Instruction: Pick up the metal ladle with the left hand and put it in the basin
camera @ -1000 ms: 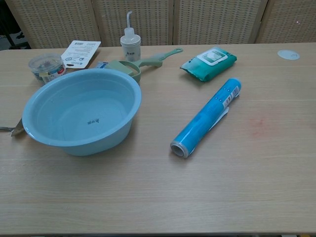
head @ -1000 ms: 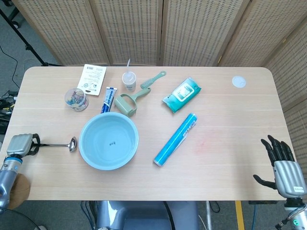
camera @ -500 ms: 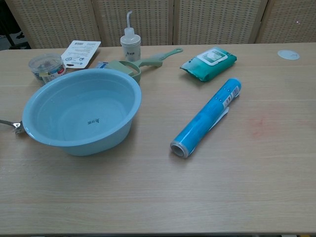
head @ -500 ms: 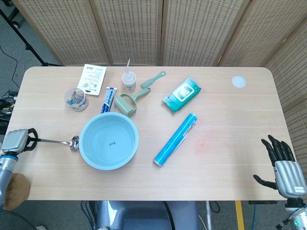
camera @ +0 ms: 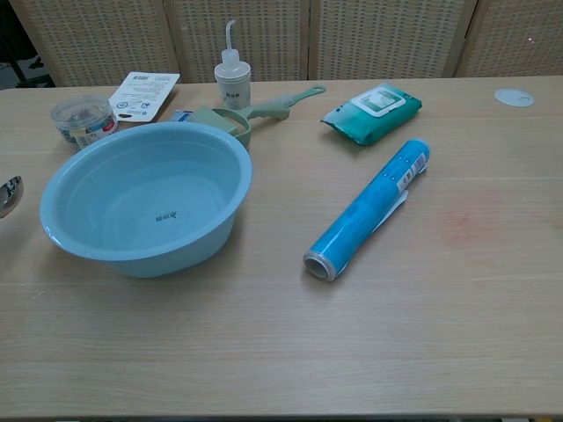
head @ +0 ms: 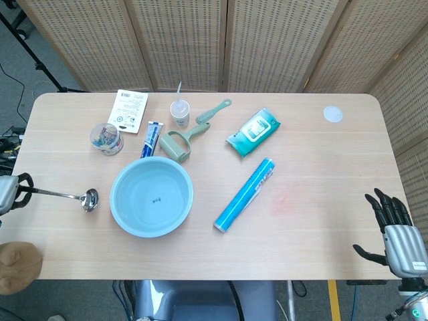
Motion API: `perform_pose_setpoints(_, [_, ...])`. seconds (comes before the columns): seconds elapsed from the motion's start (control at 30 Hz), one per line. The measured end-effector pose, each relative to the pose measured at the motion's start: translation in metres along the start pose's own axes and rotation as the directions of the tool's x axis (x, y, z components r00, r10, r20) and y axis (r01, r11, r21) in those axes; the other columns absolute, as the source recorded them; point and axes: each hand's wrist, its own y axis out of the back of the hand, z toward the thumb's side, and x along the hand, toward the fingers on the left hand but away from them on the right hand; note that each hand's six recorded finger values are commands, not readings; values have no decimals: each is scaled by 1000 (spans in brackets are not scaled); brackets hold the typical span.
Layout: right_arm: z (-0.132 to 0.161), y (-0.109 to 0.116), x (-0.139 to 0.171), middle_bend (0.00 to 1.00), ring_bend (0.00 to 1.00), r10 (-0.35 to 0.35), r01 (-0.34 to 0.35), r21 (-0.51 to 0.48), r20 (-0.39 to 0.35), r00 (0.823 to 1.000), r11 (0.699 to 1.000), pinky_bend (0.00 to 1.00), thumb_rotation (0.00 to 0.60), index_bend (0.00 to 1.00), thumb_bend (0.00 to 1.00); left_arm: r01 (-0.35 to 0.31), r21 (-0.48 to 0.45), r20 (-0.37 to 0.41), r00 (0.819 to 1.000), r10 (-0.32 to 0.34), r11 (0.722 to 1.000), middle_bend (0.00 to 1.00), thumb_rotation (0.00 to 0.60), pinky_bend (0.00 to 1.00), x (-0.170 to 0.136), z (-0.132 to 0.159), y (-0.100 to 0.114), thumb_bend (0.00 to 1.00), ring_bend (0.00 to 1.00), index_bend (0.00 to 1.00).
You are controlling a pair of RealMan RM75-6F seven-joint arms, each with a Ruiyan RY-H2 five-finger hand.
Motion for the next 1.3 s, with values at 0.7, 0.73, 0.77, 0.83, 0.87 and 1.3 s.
perform_pose_setpoints(0.7, [0,7,1,0,0,-13,13,-20,-2,1000,1000,0,600,0,0,-113,-41,98,988,116,993,948,600,960,-37,28,83,614,876,840])
perform_pose_setpoints(0.73, [0,7,1,0,0,-13,13,-22,-1,1000,1000,0,600,0,0,-121,-54,116,985,127,991,948,600,960,-37,37,89,614,876,840])
perform_pose_setpoints(0.77, [0,7,1,0,0,-12,12,-22,-1,1000,1000,0,600,0,0,-126,-60,129,983,133,990,948,600,960,-36,44,93,614,876,840])
perform_pose_setpoints(0.83, [0,7,1,0,0,-11,11,-24,-1,1000,1000,0,600,0,0,-134,-61,160,977,143,989,948,600,960,-33,62,100,613,875,840])
perform_pose_setpoints(0.87, [0,7,1,0,0,-12,12,-25,-1,1000,1000,0,600,0,0,-136,-55,172,974,144,989,948,600,960,-31,69,102,613,876,842])
perform_pose_setpoints(1.3, [-2,3,0,0,0,11,-11,-28,-3,1000,1000,0,600,0,0,-62,89,267,963,36,994,948,600,960,5,169,91,614,876,852])
